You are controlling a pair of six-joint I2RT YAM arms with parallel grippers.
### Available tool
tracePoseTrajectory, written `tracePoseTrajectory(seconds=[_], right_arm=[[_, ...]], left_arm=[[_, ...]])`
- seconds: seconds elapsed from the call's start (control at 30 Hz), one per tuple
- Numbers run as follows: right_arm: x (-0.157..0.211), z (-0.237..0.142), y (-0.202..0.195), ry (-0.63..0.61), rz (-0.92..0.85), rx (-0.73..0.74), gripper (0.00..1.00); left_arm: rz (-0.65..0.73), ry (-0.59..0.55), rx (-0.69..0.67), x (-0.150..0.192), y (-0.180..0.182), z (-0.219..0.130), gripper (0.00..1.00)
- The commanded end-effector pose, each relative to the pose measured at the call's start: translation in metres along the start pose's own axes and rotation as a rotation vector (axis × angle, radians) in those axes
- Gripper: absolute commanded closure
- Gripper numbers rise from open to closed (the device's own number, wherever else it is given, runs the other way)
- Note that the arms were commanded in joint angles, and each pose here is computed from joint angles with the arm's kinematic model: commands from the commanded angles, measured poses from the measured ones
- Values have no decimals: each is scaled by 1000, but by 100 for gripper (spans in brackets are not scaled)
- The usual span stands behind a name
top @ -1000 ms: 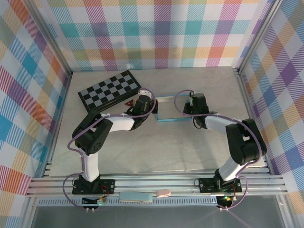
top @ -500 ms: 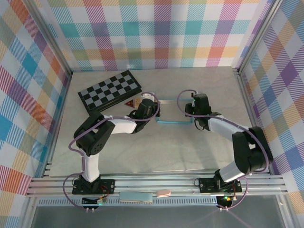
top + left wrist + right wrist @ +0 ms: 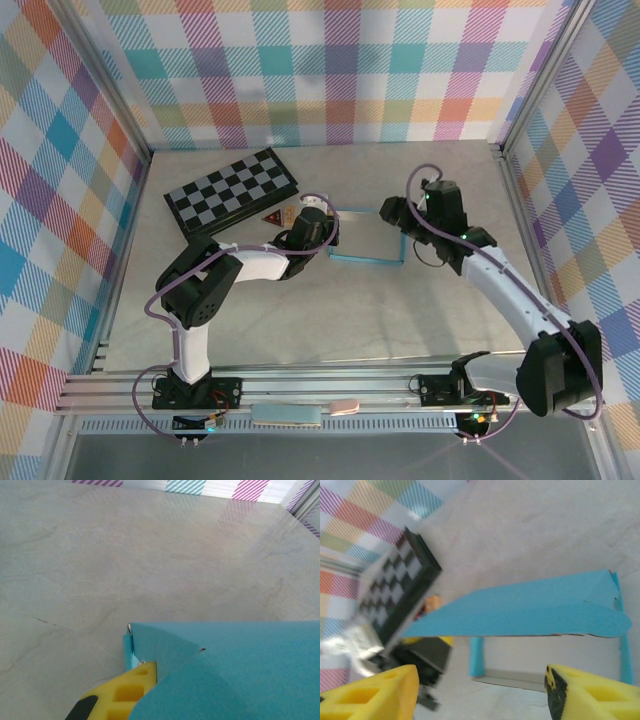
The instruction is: Fold the paper box
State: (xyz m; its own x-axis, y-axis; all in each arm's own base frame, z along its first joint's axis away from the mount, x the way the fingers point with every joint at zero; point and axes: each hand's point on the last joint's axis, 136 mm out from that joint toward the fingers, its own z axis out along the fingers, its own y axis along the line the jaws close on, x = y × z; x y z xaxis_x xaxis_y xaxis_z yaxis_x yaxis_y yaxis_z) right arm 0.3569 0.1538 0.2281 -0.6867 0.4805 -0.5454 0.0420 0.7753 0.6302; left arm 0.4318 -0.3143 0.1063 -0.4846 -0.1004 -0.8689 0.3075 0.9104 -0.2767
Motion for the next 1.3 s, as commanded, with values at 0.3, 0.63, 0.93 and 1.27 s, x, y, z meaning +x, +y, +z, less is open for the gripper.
tracePoseTrajectory(seconds=[0.3,0.63,0.93,1.27], right_arm=[[-60,8,-61,263,522,218,38],[-34,77,-87,488,615,230,45],[-9,83,-100,561,654,251,55],[7,87,-109,585,689,264,58]], left_arm=[[72,172,-40,54,6,5,100],[73,170,-42,52,3,6,100],[73,167,-34,48,-1,8,100],[78,174,-24,48,-7,8,100]])
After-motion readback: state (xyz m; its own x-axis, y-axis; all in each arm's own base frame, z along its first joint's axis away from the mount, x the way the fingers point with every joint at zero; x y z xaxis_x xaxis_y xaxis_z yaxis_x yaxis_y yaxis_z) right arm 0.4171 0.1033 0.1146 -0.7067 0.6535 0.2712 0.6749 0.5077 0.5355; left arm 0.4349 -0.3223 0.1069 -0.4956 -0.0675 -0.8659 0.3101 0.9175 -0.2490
